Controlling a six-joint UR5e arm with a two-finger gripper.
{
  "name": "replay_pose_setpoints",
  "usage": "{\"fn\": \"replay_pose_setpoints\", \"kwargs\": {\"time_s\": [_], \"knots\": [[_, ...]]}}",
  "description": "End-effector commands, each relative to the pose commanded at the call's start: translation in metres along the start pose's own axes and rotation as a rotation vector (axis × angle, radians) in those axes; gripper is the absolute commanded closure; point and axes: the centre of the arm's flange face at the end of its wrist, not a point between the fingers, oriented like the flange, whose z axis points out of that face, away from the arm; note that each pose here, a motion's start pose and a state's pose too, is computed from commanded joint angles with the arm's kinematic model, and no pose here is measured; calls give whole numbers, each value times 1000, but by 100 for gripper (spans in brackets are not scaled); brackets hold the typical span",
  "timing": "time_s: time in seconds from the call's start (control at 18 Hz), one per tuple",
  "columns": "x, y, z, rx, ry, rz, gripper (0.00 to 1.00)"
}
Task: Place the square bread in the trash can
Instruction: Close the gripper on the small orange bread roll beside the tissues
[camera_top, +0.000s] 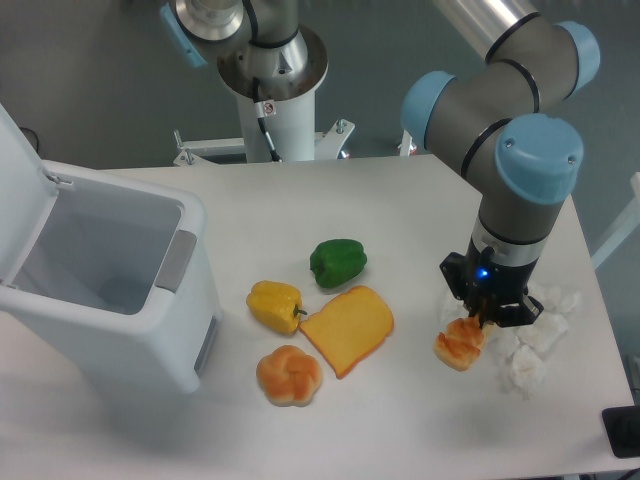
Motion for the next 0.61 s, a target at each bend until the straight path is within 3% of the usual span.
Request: {"fn": "replay_pose_setpoints", "kwargs": {"time_s": [0.61], "knots": [[-1,9,-15,-7,0,-17,84]]}}
